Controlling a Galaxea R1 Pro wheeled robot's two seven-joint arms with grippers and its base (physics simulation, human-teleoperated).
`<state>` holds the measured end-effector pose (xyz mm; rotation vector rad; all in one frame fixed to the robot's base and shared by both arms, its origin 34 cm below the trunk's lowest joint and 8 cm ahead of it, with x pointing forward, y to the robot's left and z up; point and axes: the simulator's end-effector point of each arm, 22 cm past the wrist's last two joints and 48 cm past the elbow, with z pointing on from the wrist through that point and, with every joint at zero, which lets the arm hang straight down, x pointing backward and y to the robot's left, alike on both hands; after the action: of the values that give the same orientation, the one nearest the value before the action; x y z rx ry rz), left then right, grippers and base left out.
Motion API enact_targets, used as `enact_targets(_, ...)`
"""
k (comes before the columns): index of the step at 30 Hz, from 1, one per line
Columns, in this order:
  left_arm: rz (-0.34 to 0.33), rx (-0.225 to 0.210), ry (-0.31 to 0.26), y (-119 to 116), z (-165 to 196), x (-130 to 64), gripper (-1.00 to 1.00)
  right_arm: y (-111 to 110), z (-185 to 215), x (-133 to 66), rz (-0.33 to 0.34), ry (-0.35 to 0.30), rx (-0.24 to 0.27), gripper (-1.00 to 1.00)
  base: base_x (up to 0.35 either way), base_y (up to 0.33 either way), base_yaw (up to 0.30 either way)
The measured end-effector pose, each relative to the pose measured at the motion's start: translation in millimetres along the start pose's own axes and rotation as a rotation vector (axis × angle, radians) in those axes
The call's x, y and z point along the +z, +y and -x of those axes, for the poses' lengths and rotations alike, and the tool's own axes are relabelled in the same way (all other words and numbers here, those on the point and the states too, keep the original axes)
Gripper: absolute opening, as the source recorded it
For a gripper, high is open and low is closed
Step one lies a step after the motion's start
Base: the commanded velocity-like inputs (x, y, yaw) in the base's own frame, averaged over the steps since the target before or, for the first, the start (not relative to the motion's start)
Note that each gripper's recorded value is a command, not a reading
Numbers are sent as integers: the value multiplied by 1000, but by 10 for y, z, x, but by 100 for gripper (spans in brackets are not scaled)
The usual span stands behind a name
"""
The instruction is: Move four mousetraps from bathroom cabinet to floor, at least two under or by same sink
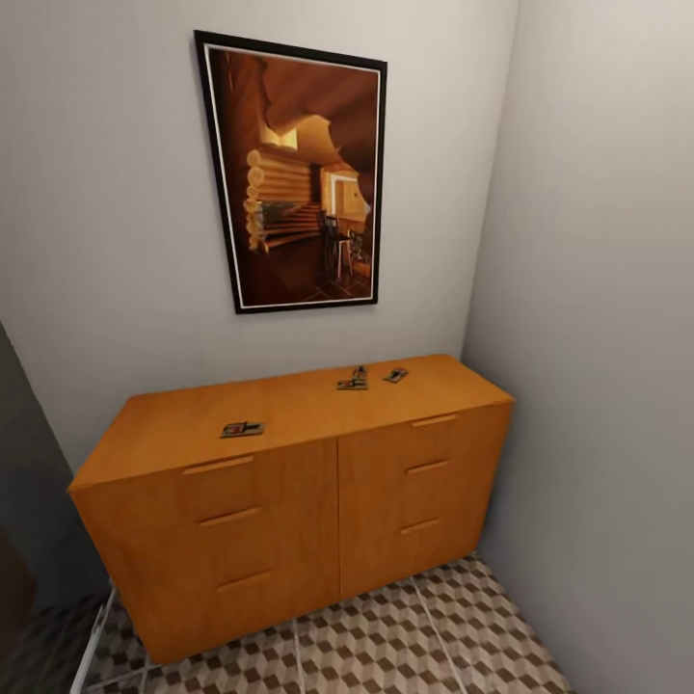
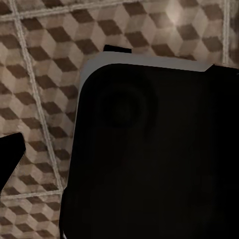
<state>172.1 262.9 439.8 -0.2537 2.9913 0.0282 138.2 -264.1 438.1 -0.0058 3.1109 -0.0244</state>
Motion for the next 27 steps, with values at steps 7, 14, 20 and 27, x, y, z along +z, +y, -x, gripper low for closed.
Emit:
enact_targets(7,0,0,0,-3,-1,0,100,1,2,0,0,0,0,100,309,0,0)
enact_targets(14,-1,0,0,-7,-1,0,100,1,0,0,0,0,0,100,222,0,0)
enact_targets(20,-1,0,1,-8,-1,1,100,3,0,1,1,0,0,100,120,0,0)
enact_targets(27,-1,1,1,-8,-1,1,100,2,1,1,1,0,0,100,37,0,0)
